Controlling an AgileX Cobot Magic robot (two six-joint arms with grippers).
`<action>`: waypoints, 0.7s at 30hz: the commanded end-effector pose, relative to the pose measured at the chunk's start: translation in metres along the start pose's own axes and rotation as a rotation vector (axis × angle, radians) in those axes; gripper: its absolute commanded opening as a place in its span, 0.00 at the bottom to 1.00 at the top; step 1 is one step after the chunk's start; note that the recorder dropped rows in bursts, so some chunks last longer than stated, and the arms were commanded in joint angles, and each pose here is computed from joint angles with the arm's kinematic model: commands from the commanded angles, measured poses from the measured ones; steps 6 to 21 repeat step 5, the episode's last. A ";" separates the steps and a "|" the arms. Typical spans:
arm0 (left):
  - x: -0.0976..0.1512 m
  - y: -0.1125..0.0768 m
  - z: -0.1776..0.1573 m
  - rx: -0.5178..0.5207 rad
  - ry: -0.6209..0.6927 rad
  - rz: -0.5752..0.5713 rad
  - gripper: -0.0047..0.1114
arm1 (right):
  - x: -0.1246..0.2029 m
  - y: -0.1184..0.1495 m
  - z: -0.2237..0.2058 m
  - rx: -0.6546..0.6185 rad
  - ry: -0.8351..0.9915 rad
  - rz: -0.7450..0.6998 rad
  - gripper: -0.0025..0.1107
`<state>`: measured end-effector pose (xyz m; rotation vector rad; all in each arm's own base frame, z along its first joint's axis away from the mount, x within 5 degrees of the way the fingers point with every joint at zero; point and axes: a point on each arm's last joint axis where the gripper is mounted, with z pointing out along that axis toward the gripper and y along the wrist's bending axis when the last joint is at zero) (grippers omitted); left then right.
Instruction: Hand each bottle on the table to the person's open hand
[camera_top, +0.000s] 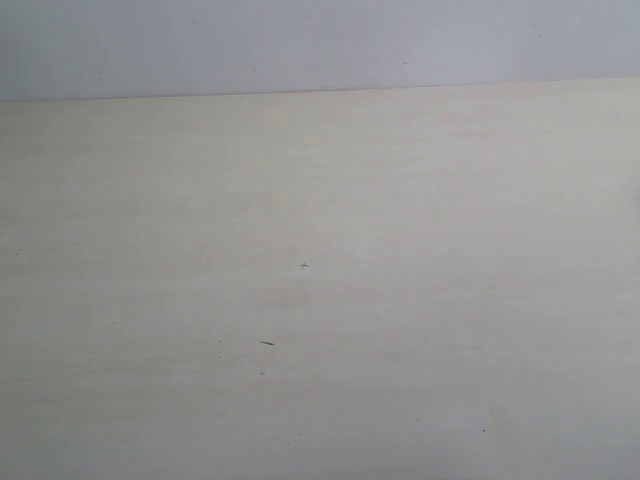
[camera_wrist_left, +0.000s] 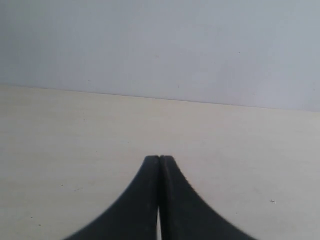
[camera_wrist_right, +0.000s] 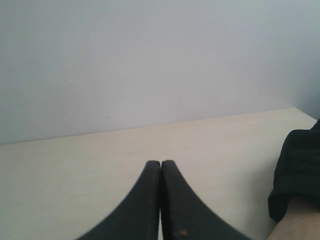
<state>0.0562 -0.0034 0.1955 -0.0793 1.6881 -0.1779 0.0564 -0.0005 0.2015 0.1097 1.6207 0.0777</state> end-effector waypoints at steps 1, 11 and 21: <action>-0.001 0.000 0.000 0.003 -0.015 -0.002 0.04 | 0.001 0.000 0.000 0.006 0.000 -0.005 0.02; -0.001 0.000 0.000 0.003 -0.015 -0.002 0.04 | 0.001 0.000 0.000 0.006 0.000 -0.005 0.02; -0.001 0.000 0.000 0.003 -0.015 -0.002 0.04 | 0.001 0.000 0.000 0.006 0.000 -0.005 0.02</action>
